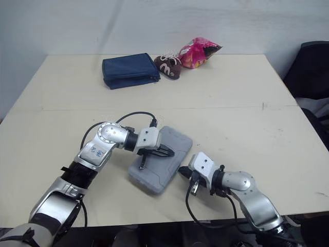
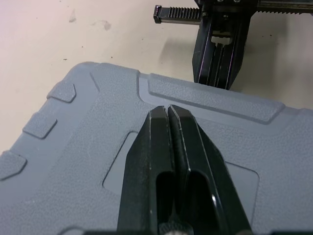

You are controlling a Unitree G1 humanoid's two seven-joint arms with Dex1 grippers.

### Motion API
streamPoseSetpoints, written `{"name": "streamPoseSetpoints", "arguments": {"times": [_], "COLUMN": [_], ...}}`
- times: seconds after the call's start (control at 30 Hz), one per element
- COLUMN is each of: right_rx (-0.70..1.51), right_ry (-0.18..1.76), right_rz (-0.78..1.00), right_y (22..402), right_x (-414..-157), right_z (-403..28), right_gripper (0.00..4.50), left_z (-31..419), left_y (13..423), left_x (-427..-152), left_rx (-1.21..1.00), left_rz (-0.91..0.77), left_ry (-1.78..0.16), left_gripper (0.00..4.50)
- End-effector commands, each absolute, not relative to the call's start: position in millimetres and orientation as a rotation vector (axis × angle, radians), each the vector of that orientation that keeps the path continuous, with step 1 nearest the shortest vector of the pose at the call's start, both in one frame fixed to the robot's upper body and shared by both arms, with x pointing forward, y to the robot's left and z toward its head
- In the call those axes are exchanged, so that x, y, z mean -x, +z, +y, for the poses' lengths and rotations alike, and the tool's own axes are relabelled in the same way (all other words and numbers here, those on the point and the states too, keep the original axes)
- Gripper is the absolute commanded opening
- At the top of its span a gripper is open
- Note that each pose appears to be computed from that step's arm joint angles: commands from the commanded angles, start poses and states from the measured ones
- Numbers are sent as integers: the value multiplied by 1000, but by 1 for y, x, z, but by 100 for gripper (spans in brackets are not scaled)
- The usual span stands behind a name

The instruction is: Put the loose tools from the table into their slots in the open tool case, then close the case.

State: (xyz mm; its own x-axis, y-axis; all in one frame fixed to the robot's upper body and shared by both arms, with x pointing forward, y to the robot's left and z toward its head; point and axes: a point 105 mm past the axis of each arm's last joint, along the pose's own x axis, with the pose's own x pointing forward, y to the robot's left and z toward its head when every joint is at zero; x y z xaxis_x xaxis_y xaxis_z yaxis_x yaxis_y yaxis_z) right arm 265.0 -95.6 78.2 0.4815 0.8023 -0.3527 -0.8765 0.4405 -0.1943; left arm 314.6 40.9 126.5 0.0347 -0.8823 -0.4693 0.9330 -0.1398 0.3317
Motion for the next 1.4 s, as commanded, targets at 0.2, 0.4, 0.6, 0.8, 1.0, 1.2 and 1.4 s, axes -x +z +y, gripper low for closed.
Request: {"name": "streamPoseSetpoints", "arguments": {"times": [0.2, 0.4, 0.6, 0.8, 1.0, 1.2, 1.4], "right_rx": [287, 276, 365, 471, 487, 794, 774], "right_ry": [1118, 1153, 1165, 1175, 1112, 1026, 982], "right_rz": [153, 154, 118, 74, 128, 71, 14], "right_y": [86, 88, 105, 135, 157, 166, 173], "right_x": [-273, -277, -267, -244, -225, -226, -234], "right_z": [-69, -63, -86, -136, -192, -239, -245], "right_gripper": [0, 0, 0, 0, 141, 440, 446], "left_z": [52, 56, 53, 99, 176, 258, 269], "left_y": [64, 57, 96, 148, 167, 145, 136], "left_x": [-306, -305, -302, -296, -292, -281, -273], "left_rx": [-676, -656, -518, -413, -392, -499, -516], "left_rz": [365, 382, 143, -78, 19, 164, 134], "left_ry": [-1591, -1584, -1610, -1525, -1231, -926, -809], "left_gripper": [5, 5, 5, 5, 170, 443, 447]}}
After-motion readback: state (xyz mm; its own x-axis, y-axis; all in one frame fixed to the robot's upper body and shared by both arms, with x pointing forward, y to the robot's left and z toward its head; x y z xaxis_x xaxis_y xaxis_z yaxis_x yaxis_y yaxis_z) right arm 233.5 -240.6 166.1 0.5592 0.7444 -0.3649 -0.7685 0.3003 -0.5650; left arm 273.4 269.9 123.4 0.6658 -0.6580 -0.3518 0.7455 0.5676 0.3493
